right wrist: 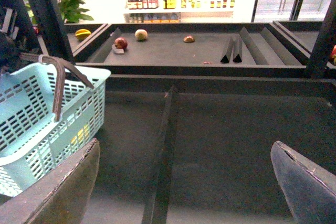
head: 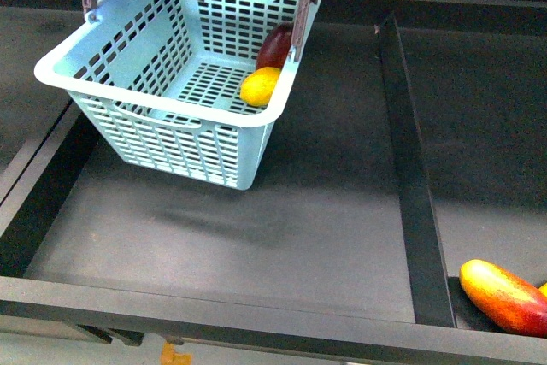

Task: Pick lemon and mango into basket

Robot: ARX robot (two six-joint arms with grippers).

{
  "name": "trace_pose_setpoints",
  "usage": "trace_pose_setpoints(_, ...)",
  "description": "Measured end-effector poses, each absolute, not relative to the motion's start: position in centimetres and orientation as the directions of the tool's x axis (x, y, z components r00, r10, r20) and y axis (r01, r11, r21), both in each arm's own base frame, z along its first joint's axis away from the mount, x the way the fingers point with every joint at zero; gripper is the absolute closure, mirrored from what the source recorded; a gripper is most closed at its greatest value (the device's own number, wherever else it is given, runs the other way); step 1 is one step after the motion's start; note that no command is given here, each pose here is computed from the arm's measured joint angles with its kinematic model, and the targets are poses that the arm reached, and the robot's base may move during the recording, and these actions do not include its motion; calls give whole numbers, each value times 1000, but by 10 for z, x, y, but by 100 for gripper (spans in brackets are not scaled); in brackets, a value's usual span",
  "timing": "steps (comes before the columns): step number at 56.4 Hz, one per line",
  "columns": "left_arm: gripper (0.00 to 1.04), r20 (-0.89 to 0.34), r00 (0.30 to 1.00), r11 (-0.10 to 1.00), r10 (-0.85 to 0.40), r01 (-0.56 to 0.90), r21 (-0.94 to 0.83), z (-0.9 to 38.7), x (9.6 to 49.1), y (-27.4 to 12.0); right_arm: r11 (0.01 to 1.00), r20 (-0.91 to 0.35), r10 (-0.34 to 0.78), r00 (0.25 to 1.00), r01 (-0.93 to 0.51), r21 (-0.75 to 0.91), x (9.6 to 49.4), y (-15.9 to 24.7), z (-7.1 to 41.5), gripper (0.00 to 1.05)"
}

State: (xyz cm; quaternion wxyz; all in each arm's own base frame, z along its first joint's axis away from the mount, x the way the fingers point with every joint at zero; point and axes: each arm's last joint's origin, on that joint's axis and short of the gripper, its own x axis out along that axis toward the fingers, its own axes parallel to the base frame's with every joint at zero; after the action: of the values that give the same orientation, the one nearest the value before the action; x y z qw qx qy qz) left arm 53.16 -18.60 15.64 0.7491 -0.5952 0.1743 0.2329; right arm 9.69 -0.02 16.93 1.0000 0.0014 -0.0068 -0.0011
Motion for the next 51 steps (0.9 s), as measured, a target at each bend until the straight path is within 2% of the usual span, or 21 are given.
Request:
trace_pose_setpoints(13, 100, -551, 822, 147, 145, -569, -809, 151, 523, -181, 1000, 14, -2, 1000, 2, 3, 97, 0, 169, 9)
trace_pose_setpoints(18, 80, -550, 823, 149, 145, -567, -810, 153, 521, -182, 1000, 14, -2, 1000, 2, 3, 97, 0, 169, 9)
trace_pose_setpoints(34, 33, -513, 836, 159, 194, -543, -824, 182, 500, -180, 1000, 14, -2, 1000, 2, 3, 97, 0, 169, 9)
trace_pose_setpoints(38, 19, -506, 830, 160, 234, -546, -822, 195, 486, -178, 1000, 14, -2, 1000, 2, 3, 97, 0, 169, 9)
trace_pose_setpoints(41, 6, -524, 795, 179, 306, -588, -789, 206, 469, -174, 1000, 14, -2, 1000, 2, 3, 97, 0, 169, 9)
trace_pose_setpoints(44, 8, -558, 753, 197, 347, -641, -742, 217, 454, -171, 1000, 14, -2, 1000, 2, 3, 97, 0, 169, 9)
trace_pose_setpoints(51, 7, -574, 717, 205, 395, -679, -705, 228, 437, -172, 1000, 14, -2, 1000, 2, 3, 97, 0, 169, 9)
